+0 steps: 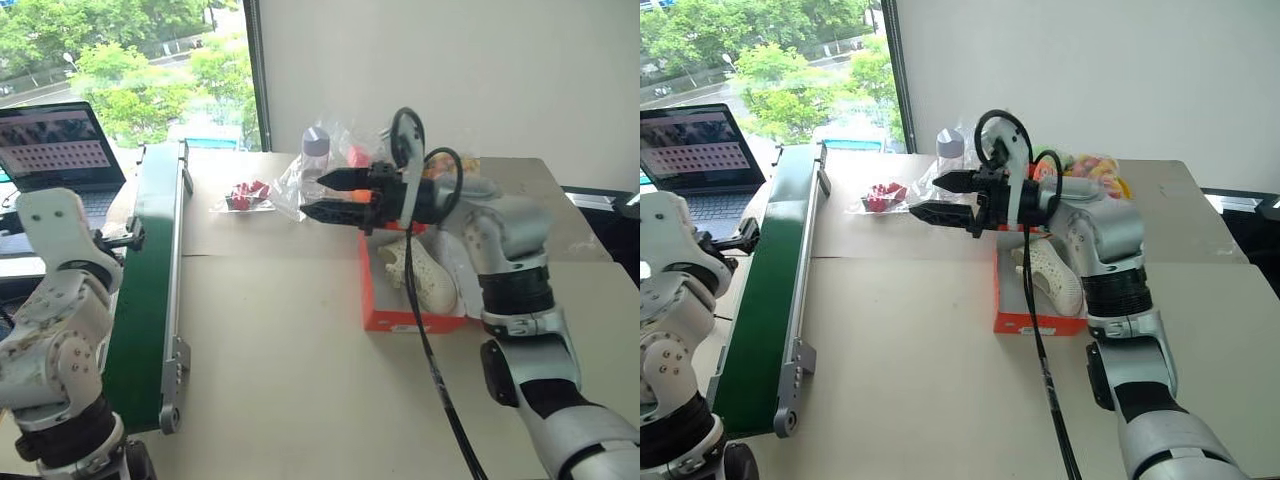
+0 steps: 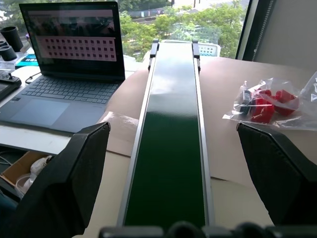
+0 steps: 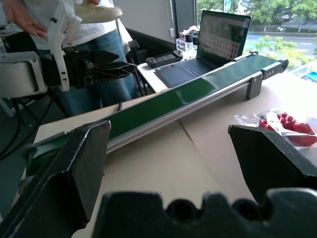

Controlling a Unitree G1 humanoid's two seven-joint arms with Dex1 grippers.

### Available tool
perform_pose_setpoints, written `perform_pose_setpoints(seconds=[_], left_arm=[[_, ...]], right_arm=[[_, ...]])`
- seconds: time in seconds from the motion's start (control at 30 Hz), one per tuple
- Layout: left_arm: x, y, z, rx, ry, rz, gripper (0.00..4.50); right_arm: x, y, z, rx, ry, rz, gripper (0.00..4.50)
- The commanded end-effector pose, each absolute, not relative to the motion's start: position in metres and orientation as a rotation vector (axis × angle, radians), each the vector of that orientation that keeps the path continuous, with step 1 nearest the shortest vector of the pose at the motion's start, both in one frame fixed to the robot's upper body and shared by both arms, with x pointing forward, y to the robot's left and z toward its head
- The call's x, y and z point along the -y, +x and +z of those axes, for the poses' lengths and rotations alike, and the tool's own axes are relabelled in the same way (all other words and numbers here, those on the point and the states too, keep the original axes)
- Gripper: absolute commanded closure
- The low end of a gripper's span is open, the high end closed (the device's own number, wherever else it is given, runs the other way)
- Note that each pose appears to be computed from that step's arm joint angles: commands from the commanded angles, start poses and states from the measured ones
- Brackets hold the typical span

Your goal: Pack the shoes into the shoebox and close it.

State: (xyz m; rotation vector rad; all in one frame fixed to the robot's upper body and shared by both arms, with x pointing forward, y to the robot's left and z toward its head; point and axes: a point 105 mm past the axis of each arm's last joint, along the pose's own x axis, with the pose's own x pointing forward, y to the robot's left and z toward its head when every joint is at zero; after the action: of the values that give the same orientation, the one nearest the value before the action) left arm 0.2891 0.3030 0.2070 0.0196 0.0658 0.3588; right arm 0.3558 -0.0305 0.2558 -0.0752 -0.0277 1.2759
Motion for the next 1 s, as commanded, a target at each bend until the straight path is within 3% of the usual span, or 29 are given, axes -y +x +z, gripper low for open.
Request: perform_pose_setpoints(seconds=[0.03,0.37,1.0], left_arm=[[-0.307,0.280,0.219,0.026,0.057,0.353,0.12],[-0.325,0.286,0.188,-0.033,0.051,0.402,0.12],[-0.306,0.322,0.163,-0.043,-0.001,0.349,0.12]], right_arm=[[0.030,0.374,0.244,0.110,-0.165,1.159,0.00],[0.031,0.377,0.220,0.105,-0.181,1.146,0.00],[0.022,0.359,0.222,0.096,-0.104,1.158,0.00]])
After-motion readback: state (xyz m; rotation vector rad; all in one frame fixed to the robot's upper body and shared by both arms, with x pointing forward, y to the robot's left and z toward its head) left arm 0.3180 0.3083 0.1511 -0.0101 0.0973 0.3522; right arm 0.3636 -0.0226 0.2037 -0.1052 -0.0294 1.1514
